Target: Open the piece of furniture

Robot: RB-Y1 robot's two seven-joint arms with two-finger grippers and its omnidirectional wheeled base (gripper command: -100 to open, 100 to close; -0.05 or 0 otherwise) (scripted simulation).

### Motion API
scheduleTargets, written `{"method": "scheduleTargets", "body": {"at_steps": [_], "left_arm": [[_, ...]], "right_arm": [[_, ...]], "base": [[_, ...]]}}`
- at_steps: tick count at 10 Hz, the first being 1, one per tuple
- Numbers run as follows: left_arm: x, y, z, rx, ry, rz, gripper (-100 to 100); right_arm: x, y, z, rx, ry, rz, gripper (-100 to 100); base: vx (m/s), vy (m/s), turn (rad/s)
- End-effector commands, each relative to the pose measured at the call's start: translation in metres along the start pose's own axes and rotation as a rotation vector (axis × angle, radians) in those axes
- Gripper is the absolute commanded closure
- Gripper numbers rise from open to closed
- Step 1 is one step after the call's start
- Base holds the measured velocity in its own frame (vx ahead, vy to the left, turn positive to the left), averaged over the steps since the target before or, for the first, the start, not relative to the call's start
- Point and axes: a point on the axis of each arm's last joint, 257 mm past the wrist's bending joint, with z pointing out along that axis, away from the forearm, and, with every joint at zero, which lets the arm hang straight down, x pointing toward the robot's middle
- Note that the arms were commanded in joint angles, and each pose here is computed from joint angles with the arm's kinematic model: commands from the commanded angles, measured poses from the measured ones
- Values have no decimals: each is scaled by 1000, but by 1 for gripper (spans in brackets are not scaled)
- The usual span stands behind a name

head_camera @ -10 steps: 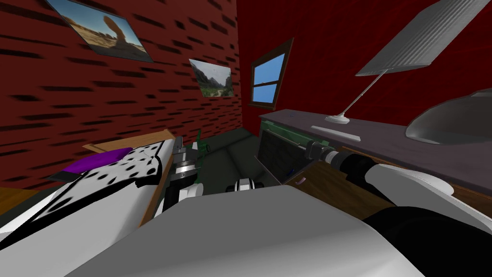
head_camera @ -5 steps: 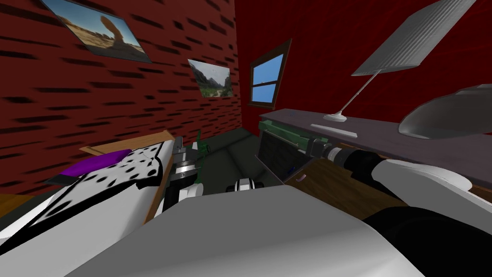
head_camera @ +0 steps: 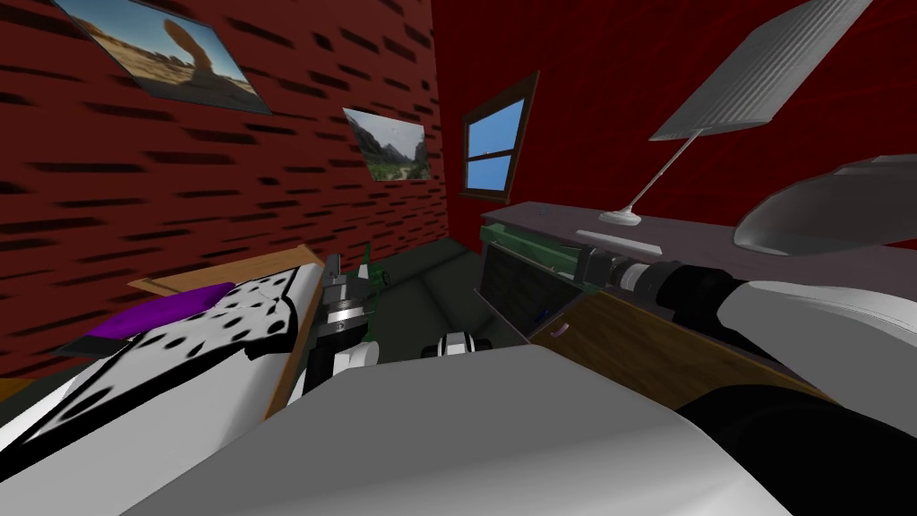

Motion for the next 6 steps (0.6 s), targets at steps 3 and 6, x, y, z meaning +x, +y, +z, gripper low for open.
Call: {"method": "scheduleTargets", "body": {"at_steps": [3,6], "left_arm": [[0,0,0,0,0,0,0],[0,0,0,0,0,0,0]], "right_arm": [[0,0,0,-1,0,1,0],[0,0,0,-1,0,1,0]], "base": [[0,0,0],[0,0,0]]}}
